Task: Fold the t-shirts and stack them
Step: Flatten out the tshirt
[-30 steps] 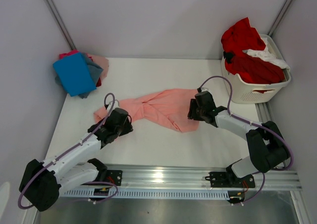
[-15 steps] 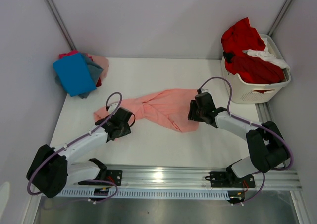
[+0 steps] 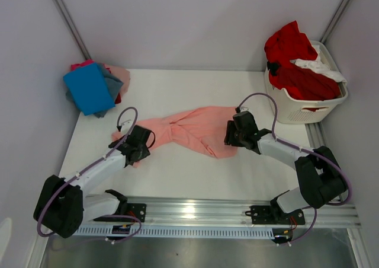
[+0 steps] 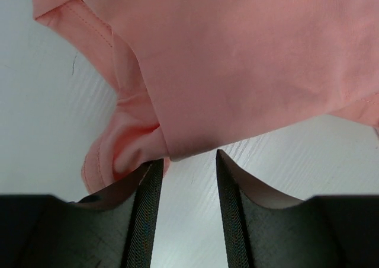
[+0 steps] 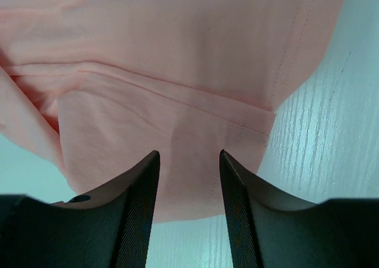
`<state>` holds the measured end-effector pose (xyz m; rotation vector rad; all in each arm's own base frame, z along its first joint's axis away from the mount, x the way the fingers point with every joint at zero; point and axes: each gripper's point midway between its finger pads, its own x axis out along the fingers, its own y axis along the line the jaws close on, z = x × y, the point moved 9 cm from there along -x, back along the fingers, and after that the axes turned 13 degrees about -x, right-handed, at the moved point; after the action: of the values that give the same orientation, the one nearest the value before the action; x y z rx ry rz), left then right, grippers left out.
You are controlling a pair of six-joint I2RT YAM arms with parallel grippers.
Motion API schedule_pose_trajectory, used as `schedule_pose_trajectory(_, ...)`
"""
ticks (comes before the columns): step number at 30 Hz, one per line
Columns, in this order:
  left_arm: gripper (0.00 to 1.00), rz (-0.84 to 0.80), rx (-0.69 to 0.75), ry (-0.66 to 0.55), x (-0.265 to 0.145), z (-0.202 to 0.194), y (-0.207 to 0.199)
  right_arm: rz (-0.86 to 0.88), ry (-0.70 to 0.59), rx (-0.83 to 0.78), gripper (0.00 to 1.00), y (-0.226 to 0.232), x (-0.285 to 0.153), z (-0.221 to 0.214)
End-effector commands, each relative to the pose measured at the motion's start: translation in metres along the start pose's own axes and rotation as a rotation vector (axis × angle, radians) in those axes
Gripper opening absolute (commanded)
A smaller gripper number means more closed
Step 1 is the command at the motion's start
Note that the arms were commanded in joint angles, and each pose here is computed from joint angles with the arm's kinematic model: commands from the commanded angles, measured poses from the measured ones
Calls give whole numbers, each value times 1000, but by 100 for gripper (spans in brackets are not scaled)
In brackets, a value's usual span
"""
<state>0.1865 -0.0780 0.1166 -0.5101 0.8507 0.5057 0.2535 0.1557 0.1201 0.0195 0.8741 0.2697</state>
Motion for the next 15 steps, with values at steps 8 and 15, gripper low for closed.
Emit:
schedule_pose_trajectory(8,44,40,-22,-53,8,13,-13,34,-24,-1,49,5,-8,2)
schedule_pose_trajectory(15,28,65,-5,-48,17,14,-23,38,-26,0,49,6,-10,-1)
